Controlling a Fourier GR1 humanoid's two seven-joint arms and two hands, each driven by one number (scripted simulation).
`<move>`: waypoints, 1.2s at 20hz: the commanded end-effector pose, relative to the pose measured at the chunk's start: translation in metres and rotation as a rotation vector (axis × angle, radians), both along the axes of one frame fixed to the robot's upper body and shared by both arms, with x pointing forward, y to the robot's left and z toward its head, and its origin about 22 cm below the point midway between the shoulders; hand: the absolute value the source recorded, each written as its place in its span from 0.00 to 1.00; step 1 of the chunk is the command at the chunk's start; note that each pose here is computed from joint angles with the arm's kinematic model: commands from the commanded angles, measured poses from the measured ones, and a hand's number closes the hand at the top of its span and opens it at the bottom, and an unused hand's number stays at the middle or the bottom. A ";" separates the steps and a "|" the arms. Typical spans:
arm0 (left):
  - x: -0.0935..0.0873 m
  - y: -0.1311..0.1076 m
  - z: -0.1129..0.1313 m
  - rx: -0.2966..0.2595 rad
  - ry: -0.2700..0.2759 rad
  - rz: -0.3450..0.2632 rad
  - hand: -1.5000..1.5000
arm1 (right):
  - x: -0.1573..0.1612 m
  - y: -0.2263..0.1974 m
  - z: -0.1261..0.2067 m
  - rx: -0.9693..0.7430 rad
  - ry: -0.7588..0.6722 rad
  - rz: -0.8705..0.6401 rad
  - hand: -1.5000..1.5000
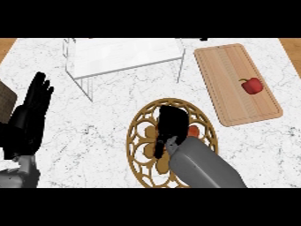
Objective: Pick the croissant from the placemat and place it in the tiered shelf
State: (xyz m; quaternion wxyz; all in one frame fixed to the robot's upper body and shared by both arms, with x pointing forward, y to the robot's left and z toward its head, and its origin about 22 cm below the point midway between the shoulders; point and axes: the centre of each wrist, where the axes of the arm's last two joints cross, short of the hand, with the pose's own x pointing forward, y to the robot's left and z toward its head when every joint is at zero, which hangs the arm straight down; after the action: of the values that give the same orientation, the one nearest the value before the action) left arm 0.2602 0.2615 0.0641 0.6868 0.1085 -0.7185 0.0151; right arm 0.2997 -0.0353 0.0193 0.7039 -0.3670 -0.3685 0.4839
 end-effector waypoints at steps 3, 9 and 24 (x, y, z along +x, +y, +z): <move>-0.007 0.014 -0.007 0.002 0.011 0.003 0.50 | -0.015 0.004 -0.027 -0.096 -0.032 0.059 1.00; 0.013 0.015 0.001 -0.006 -0.008 0.011 0.50 | -0.015 0.019 -0.016 -0.131 -0.121 0.116 1.00; 0.004 -0.010 -0.009 -0.008 -0.003 -0.041 0.50 | -0.057 0.087 0.077 0.215 -0.241 0.326 1.00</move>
State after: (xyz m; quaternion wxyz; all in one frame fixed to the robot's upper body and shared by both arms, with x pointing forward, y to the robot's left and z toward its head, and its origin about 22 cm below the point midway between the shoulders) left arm 0.2631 0.2522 0.0586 0.6868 0.0882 -0.7215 -0.0020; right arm 0.2606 0.0352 0.0657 0.5940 -0.2948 -0.5193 0.5390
